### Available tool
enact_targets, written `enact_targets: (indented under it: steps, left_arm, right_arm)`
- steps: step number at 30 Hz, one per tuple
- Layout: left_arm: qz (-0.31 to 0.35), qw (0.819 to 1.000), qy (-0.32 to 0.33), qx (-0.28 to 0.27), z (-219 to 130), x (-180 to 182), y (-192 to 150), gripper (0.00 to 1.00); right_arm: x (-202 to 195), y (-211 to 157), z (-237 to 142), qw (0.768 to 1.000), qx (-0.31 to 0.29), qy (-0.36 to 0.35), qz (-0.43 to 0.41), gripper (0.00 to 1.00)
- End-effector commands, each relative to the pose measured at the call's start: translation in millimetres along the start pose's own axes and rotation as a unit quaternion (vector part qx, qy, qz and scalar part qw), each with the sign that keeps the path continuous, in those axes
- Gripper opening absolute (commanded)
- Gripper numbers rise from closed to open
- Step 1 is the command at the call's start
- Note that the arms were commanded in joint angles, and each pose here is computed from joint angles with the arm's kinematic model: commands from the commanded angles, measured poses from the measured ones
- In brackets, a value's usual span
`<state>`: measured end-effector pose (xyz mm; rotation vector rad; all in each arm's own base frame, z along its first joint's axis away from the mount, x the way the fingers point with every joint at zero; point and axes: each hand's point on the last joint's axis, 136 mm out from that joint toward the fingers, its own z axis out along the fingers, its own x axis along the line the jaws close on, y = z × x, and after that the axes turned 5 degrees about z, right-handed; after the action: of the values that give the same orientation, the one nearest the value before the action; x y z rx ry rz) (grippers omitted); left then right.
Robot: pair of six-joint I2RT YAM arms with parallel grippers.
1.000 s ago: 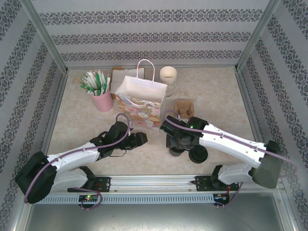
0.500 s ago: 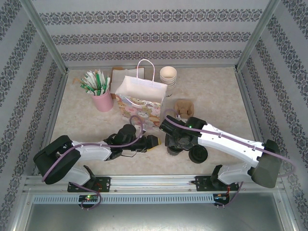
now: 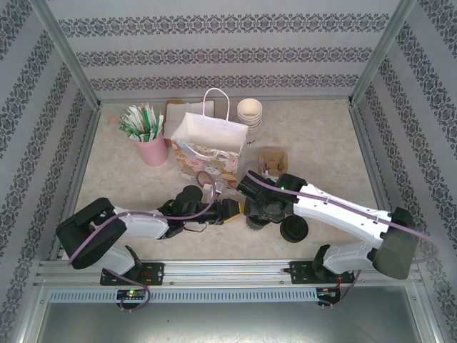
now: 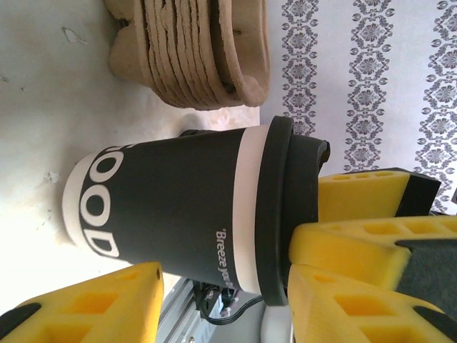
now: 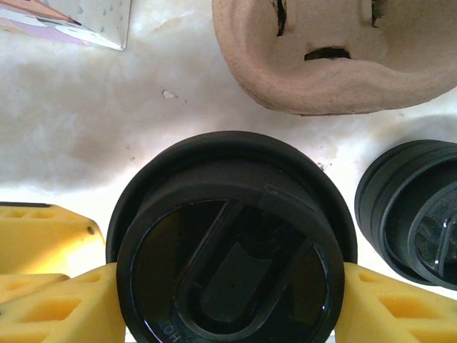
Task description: Pack the takeout coffee
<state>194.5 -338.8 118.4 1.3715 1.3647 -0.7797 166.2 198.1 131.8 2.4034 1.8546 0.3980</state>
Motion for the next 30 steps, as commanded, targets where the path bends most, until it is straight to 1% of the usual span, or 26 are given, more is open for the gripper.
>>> enact_targets:
  steps: [1,9,18,30]
  left_arm:
    - [0.007,0.999,-0.05,0.0,3.2,-22.2,-1.3,0.51]
    - [0.006,0.999,-0.049,0.0,4.9,-21.2,-1.0,0.52]
    - [-0.004,0.999,-0.034,0.003,8.8,-3.7,-6.6,0.52]
    - [-0.019,0.998,-0.051,-0.011,10.8,0.7,-4.6,0.53]
  right_arm:
    - [-5.3,-0.6,3.4,1.0,0.004,-0.004,0.014,0.65]
    - [-3.5,-1.0,5.1,1.0,0.006,-0.001,0.016,0.65]
    - [-0.3,0.0,3.3,1.0,0.005,0.005,0.018,0.65]
    - [-0.4,-3.3,6.1,0.999,0.009,0.02,0.035,0.65]
